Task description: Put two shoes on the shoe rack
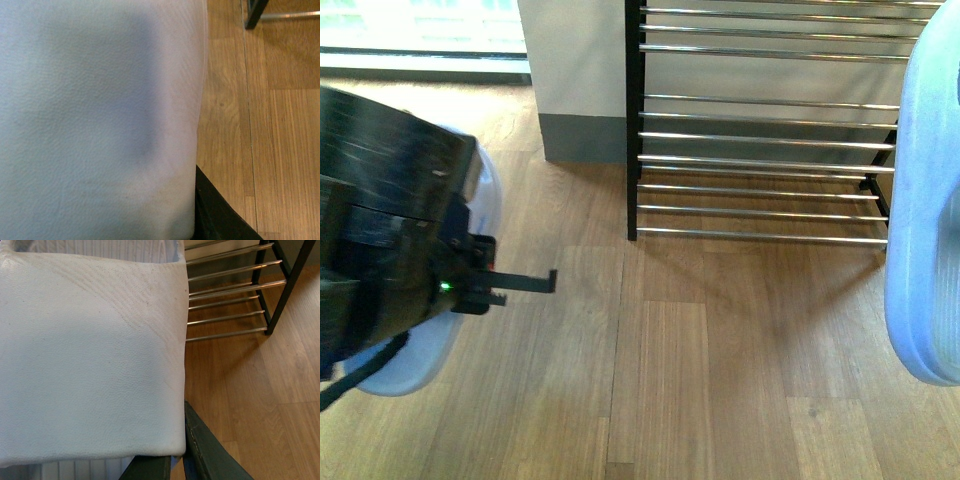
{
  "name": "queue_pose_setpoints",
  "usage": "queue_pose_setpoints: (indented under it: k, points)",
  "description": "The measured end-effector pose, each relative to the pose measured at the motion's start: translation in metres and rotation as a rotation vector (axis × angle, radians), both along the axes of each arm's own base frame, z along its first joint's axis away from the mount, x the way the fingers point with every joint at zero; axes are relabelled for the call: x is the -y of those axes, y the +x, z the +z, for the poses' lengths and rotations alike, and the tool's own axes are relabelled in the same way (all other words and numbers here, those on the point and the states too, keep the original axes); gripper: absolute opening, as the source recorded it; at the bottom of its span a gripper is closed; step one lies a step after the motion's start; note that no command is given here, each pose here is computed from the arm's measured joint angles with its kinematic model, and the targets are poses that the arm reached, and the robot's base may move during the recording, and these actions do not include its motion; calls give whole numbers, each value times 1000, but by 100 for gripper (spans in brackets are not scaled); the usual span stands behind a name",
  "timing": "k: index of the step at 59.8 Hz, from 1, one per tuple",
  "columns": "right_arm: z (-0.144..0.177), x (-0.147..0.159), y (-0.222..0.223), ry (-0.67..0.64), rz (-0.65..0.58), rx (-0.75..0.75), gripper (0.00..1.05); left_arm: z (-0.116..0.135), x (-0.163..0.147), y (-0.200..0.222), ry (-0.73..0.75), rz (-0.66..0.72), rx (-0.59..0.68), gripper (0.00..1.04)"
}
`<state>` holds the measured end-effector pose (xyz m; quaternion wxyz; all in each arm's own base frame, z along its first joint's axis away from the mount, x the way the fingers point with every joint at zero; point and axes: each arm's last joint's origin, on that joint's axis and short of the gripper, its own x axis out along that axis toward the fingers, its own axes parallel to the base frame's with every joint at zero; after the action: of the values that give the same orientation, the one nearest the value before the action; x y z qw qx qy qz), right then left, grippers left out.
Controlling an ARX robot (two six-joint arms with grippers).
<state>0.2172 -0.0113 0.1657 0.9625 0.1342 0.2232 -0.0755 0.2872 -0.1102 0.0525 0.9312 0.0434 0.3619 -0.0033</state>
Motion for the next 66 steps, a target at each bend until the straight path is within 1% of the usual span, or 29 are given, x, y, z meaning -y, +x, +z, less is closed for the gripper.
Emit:
queue_pose_setpoints:
  k: [14, 27, 31, 36, 66]
  points:
    - [0, 0, 0, 0, 0, 0, 1, 56, -26, -36, -29, 63, 126, 2]
    - [0, 0, 0, 0, 0, 0, 1, 92, -43, -66, -28, 103, 204, 2]
    - [0, 0, 0, 0, 0, 0, 1, 111, -49, -82, -15, 122, 249, 2]
    - [0, 0, 0, 0, 0, 0, 1, 124, -53, -93, -20, 128, 301, 2]
    - [0, 0, 0, 0, 0, 0, 1, 125, -53, -95, -15, 121, 304, 2]
